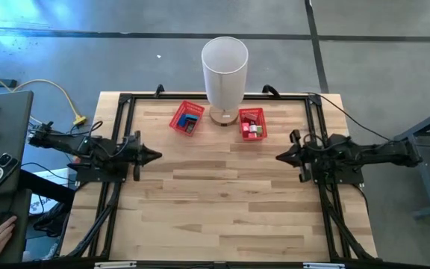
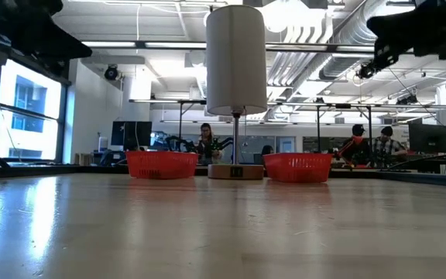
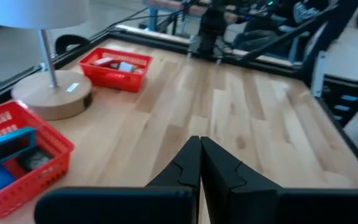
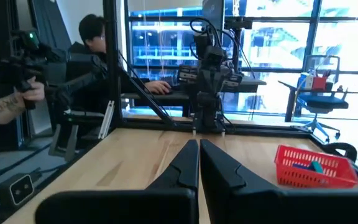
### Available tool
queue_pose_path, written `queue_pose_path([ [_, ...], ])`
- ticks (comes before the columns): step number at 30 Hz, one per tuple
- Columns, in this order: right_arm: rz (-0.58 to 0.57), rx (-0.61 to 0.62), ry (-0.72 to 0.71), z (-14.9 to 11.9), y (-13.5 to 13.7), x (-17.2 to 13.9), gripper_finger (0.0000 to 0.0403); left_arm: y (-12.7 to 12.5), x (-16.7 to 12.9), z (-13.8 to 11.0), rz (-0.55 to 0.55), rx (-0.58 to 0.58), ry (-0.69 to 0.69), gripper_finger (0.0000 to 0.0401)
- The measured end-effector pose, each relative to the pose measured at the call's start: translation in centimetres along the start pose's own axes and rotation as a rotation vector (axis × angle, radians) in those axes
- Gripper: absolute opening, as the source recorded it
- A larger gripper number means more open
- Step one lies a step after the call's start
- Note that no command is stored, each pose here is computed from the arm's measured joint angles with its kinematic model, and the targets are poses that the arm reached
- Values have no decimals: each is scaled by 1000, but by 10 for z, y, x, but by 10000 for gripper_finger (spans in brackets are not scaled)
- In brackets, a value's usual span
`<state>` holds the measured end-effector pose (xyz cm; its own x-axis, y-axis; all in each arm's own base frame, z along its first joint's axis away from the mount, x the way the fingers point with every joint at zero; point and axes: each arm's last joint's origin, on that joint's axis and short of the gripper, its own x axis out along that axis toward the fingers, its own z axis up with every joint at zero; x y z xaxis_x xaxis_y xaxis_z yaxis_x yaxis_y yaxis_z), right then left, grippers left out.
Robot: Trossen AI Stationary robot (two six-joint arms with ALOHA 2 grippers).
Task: Sort adapters and digital timers
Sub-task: Return to Home Position
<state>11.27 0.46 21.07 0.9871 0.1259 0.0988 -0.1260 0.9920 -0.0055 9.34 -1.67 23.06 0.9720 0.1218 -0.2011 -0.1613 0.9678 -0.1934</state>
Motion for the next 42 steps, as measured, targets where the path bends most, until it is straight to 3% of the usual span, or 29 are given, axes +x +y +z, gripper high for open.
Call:
queue_pose_path([
  [11, 33, 83, 43, -22, 1, -1, 2, -12, -4, -21, -203, 58, -7, 1],
  [24, 43, 86, 45, -23, 1, -1, 2, -11, 2, -42, -134, 118, 8, 1],
  [31, 39, 88, 59, -24, 1, -1, 2, -7, 15, -68, -115, 70, -35, 1],
  [42, 33, 88, 135, -31, 1, -2, 2, -4, 22, -74, -103, 94, -51, 1],
])
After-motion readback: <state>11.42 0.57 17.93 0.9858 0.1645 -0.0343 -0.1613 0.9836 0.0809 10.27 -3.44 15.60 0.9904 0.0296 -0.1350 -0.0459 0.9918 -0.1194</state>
